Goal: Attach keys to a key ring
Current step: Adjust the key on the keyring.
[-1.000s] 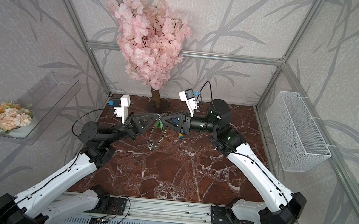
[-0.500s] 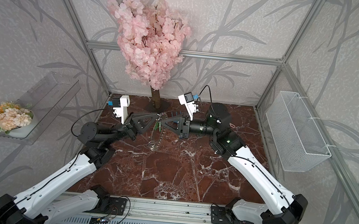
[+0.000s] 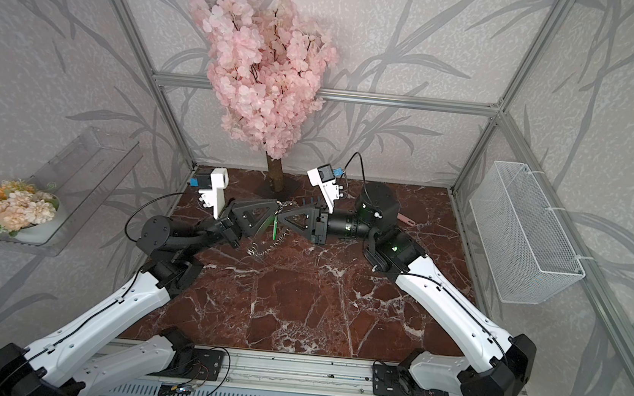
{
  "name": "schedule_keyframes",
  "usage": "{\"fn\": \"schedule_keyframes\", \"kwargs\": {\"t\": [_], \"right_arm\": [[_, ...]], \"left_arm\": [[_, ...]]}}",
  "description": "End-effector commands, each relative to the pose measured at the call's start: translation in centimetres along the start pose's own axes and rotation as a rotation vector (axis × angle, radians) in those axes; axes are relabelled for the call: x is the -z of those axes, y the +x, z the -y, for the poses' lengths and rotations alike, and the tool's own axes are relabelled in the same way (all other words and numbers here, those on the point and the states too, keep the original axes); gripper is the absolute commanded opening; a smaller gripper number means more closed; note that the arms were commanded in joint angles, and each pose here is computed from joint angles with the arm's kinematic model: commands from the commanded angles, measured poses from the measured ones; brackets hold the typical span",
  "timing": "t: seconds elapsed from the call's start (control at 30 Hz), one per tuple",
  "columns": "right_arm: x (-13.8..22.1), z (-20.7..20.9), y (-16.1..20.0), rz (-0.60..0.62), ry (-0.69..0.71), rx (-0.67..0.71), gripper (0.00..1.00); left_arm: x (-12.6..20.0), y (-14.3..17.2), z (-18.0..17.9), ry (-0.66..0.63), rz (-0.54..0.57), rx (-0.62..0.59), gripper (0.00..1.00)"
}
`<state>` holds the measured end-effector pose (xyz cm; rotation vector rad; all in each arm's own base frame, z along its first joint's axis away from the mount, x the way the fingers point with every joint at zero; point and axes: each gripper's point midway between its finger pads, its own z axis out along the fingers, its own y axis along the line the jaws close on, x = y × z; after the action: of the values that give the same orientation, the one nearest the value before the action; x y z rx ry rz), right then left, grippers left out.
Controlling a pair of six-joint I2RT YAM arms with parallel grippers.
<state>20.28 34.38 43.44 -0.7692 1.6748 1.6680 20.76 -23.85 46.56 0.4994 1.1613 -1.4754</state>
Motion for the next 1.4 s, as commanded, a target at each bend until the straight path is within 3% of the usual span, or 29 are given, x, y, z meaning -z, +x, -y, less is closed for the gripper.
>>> {"fn": "schedule_keyframes", "kwargs": {"t": [0.0, 0.1, 0.27, 0.97, 1.37], "right_arm": [[1.0, -0.2, -1.1, 0.056, 0.033, 0.032, 0.14], [2.0, -0.5, -1.6, 0.087, 0.050, 0.053, 0.28], [2.9, -1.6, -1.7, 0.093, 0.054, 0.093, 0.35], [1.4, -2.3, -4.3, 0.127, -0.014, 0.152, 0.31], [0.2, -2.0, -4.4, 0.109, -0.048, 0.132, 0.29]], "left_arm": [[0.0, -1.7, 2.5, 0.066, 0.034, -0.058, 0.00], [0.1, -1.7, 2.3, 0.056, 0.036, -0.062, 0.00], [0.1, -1.7, 2.1, 0.045, 0.041, -0.066, 0.00], [1.7, -2.3, 1.1, -0.004, 0.187, 0.002, 0.00], [1.6, -1.9, 0.9, -0.007, 0.188, 0.009, 0.00]]}}
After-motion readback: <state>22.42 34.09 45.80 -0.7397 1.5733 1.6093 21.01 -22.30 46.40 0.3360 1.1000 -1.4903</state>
